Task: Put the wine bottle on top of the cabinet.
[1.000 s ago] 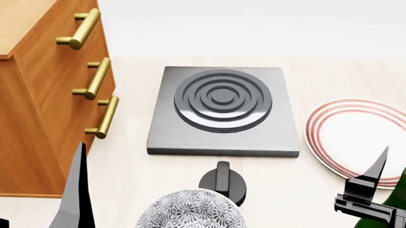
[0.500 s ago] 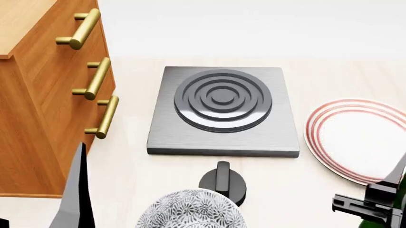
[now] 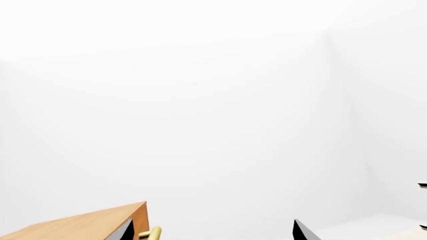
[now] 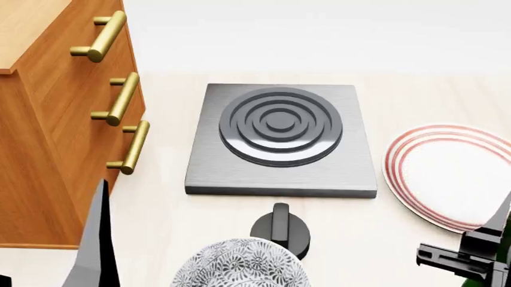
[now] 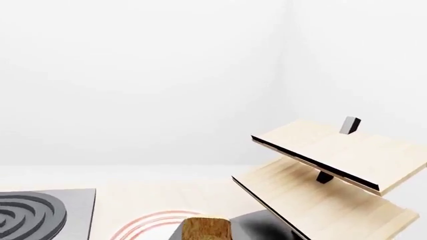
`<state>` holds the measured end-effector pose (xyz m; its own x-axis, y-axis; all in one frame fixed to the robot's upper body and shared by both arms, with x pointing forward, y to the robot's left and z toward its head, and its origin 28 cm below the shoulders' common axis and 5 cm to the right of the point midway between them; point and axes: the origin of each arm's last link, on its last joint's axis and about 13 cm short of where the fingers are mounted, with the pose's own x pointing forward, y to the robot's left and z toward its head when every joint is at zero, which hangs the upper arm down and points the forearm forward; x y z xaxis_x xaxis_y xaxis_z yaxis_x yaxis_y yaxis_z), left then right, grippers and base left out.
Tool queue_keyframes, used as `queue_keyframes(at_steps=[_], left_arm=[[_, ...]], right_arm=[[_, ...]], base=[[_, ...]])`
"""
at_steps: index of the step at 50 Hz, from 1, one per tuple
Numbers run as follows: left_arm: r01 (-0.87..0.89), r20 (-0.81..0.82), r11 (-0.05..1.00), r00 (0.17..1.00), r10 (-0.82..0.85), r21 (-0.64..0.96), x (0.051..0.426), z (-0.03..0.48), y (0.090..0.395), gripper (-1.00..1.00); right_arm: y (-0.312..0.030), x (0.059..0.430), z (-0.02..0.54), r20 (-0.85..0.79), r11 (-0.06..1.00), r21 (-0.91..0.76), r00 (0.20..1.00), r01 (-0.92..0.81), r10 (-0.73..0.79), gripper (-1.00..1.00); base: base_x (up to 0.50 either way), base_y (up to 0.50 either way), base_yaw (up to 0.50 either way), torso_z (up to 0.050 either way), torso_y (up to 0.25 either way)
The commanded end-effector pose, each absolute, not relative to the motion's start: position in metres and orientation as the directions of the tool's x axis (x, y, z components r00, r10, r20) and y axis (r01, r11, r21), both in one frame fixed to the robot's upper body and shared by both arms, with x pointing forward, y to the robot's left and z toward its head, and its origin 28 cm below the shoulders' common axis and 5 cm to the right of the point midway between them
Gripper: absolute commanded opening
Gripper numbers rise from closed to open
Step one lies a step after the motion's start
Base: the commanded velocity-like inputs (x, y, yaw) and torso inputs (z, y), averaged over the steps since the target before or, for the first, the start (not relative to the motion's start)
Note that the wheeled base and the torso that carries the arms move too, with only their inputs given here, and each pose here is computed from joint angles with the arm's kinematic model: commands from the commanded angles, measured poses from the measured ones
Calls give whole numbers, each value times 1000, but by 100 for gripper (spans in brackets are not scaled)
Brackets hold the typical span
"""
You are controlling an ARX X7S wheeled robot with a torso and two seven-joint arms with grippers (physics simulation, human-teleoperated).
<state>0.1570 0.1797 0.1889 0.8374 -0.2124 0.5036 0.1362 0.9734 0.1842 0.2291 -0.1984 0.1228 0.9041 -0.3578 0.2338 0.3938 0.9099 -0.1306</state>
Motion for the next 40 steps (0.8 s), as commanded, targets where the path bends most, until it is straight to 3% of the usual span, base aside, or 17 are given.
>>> queue_keyframes(at_steps=[1,17,40], left_arm=[[136,504,974,837,-212,183,157,189,180,100],[142,501,973,838,-217,185,157,189,179,100],[145,500,972,838,-219,185,157,188,179,100]], right_arm=[[-201,230,137,275,904,-133,891,406,-360,-100],[-206,236,182,352,901,-140,871,411,-343,-100],[-179,255,202,386,945,-113,889,308,-244,-100]], base=[[0,0,0,0,0],[0,0,0,0,1],[0,0,0,0,1]])
